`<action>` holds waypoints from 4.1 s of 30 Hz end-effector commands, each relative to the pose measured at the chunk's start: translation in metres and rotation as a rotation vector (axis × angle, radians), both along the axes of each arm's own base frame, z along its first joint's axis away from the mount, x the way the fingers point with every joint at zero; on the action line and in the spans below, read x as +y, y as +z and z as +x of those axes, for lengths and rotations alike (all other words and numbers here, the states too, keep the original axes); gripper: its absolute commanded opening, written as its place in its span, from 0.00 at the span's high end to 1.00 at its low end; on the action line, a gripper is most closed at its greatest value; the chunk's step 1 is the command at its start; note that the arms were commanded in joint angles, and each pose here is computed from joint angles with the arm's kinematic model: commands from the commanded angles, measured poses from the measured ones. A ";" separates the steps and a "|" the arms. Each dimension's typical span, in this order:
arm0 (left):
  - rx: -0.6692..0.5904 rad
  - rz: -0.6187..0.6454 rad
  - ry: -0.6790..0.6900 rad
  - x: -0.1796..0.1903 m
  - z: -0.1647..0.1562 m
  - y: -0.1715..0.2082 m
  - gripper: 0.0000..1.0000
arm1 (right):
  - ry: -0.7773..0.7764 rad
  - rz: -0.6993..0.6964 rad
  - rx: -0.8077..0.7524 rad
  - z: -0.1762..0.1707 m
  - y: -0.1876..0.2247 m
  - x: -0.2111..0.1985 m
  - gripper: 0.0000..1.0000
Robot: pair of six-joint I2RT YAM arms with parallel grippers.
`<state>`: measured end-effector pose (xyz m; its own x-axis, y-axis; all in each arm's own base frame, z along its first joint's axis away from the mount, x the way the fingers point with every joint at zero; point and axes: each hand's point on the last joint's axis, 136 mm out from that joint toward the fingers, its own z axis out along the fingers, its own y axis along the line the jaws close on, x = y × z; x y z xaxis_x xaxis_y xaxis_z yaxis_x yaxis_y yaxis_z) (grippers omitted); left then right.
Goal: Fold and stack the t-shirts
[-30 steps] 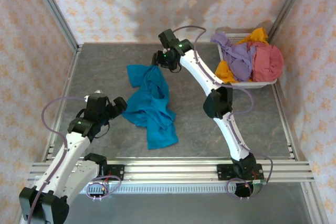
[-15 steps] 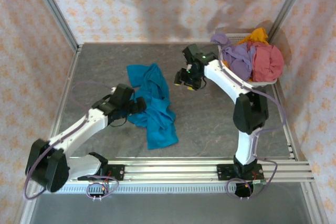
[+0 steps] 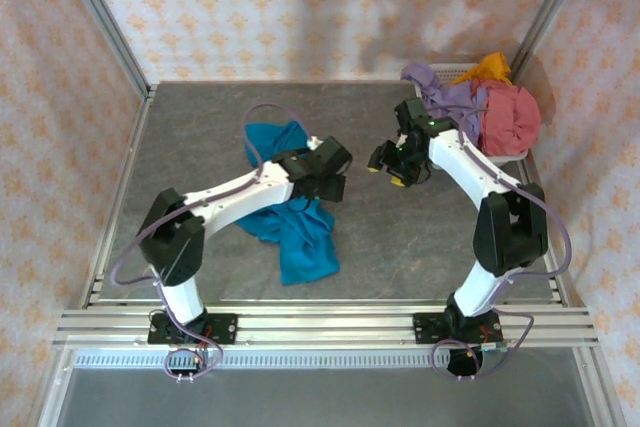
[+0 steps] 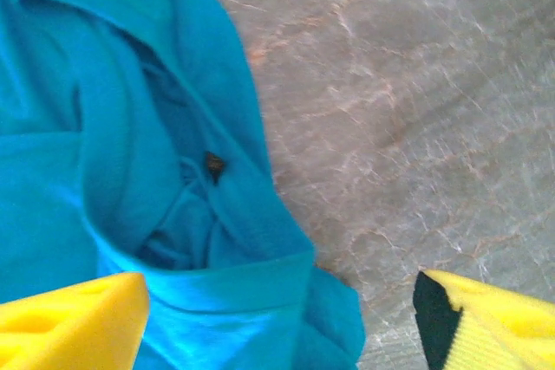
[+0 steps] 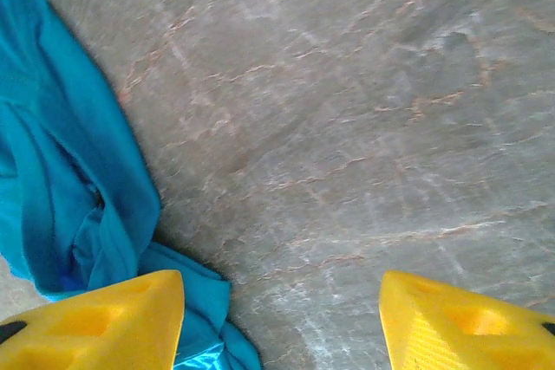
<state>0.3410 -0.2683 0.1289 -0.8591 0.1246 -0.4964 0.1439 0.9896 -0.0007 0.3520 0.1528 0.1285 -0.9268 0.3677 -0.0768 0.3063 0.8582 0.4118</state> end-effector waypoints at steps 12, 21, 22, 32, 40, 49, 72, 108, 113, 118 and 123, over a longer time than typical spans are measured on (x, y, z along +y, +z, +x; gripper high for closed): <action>0.133 0.484 -0.051 0.038 -0.006 -0.034 0.64 | -0.012 0.046 -0.043 0.003 0.017 -0.016 0.39; 0.099 0.404 0.142 0.123 -0.014 0.005 1.00 | 0.047 0.123 -0.053 0.020 0.011 0.027 0.39; 0.101 0.351 0.179 0.135 -0.016 0.007 1.00 | 0.071 0.130 -0.049 0.023 0.009 0.040 0.39; 0.032 0.005 0.463 0.234 -0.057 0.038 1.00 | 0.250 0.226 -0.055 0.074 -0.020 0.150 0.39; 0.070 -0.090 0.498 0.244 -0.078 0.020 1.00 | 0.372 0.372 -0.141 0.111 -0.008 0.238 0.37; 0.090 -0.082 0.494 0.244 -0.085 0.014 1.00 | 0.400 0.534 -0.147 0.126 -0.020 0.307 0.37; 0.004 -0.134 0.423 0.229 -0.040 0.062 1.00 | 0.328 0.519 -0.354 0.151 0.079 0.267 1.00; -0.310 -0.335 0.199 0.135 0.015 0.254 1.00 | -0.058 -0.015 -1.281 -0.024 0.439 -0.033 1.00; -0.222 -0.345 0.405 0.198 0.001 0.178 1.00 | 0.287 0.157 -1.035 -0.008 0.349 0.105 1.00; -0.045 -0.179 0.631 0.276 -0.051 0.097 1.00 | 0.597 0.338 -0.659 -0.029 0.240 0.260 0.61; -0.004 -0.129 0.769 0.323 -0.096 0.069 0.61 | 0.595 0.303 -0.495 -0.023 0.196 0.288 0.44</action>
